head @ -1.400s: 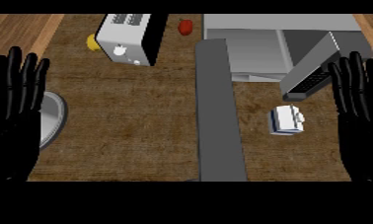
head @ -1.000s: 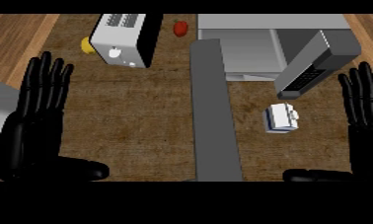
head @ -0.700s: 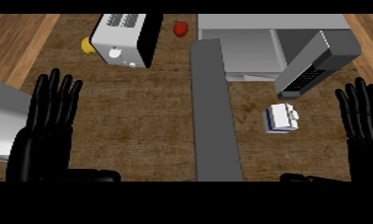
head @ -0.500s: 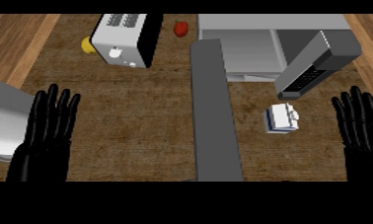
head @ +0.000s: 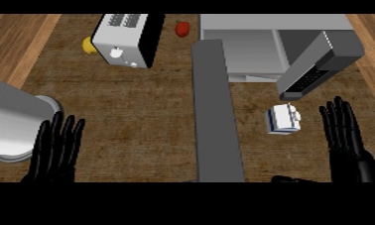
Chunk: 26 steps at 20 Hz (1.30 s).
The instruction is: Pick up the milk, place it into the microwave and close the microwave
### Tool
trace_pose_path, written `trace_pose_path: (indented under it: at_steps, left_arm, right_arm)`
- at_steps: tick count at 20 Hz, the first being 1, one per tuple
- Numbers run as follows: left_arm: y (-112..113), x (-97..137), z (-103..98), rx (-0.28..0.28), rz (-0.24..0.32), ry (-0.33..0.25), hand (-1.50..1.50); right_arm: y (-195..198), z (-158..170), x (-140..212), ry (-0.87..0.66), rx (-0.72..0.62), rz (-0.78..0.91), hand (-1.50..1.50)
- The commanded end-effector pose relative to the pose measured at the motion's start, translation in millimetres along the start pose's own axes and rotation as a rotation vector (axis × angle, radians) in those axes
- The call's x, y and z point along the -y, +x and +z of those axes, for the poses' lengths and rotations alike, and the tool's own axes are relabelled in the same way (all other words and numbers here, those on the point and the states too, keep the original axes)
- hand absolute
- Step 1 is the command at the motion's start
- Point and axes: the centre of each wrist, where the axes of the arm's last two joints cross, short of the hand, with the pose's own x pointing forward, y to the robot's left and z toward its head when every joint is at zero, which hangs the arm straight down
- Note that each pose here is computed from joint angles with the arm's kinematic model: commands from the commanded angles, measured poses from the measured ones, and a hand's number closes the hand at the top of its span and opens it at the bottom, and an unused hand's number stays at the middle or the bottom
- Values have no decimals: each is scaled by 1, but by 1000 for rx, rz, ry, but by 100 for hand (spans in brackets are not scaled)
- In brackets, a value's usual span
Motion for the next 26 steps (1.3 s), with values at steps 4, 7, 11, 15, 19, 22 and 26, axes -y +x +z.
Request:
trace_pose_path:
  at_steps: [4, 7, 11, 15, 19, 22, 26]
  left_arm:
    - [-6, -18, 20, -13, -5, 11, -150]
    - [0, -11, 24, 11, -13, 23, -150]
    - [-9, -17, 31, 10, -2, 9, -150]
    - [-5, -9, 31, 5, 4, 16, -150]
    - [-13, -10, 35, 15, 1, 9, -150]
    - [20, -22, 28, 9, -7, 2, -150]
    - [-10, -13, 46, 7, 1, 25, -150]
  right_arm:
    - [-40, -7, -9, -5, -34, -10, -150]
    - [-61, -16, -1, -61, -21, 5, -150]
    - [-96, -9, 11, -153, -58, 21, -150]
    - [-114, 7, 23, -183, -88, 56, -150]
    - [-151, 10, 32, -178, -109, 98, -150]
    - [-161, 16, 35, -179, -95, 78, -150]
    - [-181, 3, 36, -154, -92, 89, -150]
